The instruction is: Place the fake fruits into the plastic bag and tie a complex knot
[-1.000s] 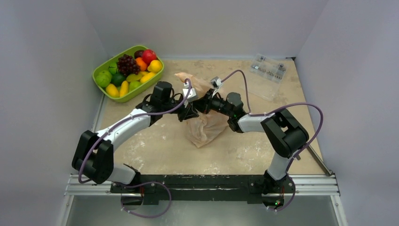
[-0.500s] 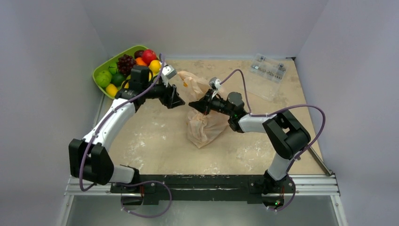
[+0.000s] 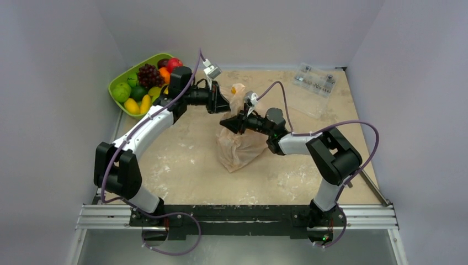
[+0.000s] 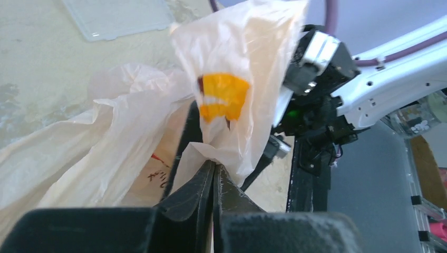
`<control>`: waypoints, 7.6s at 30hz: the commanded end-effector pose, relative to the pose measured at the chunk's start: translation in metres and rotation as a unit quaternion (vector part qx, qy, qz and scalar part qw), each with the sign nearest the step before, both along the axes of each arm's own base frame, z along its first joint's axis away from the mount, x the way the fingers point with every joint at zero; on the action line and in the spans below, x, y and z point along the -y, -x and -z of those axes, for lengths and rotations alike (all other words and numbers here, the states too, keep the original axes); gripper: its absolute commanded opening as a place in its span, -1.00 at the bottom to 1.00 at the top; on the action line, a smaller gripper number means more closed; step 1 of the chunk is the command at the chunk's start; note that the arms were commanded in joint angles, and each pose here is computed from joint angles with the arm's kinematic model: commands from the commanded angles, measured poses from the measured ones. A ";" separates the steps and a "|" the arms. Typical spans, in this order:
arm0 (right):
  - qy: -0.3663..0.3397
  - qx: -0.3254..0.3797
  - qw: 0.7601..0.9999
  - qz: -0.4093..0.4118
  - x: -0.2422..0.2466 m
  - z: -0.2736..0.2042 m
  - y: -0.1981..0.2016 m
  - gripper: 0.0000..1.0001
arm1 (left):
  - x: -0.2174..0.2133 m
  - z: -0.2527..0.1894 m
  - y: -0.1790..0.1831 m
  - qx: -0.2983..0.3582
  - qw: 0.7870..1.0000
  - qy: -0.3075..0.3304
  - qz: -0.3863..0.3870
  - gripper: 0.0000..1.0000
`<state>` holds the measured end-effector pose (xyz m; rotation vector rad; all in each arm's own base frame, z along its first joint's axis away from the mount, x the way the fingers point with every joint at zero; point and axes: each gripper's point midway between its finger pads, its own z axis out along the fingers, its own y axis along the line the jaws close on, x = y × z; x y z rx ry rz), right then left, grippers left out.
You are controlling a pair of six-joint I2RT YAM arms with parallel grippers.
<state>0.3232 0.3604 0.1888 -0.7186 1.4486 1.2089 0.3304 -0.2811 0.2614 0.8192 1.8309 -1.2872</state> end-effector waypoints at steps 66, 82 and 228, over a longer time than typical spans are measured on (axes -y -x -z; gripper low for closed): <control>0.081 -0.138 0.973 -0.168 0.086 -0.018 -0.017 0.17 | -0.038 -0.004 -0.078 0.095 0.985 -0.068 -0.125 -0.95; 0.089 -0.163 0.965 -0.184 0.105 -0.025 -0.064 0.98 | -0.040 -0.001 -0.012 0.195 0.977 -0.072 0.038 -0.92; 0.040 -0.132 0.987 -0.077 0.037 -0.053 -0.022 -1.00 | -0.053 0.108 0.027 0.096 0.930 -0.354 -0.011 -1.00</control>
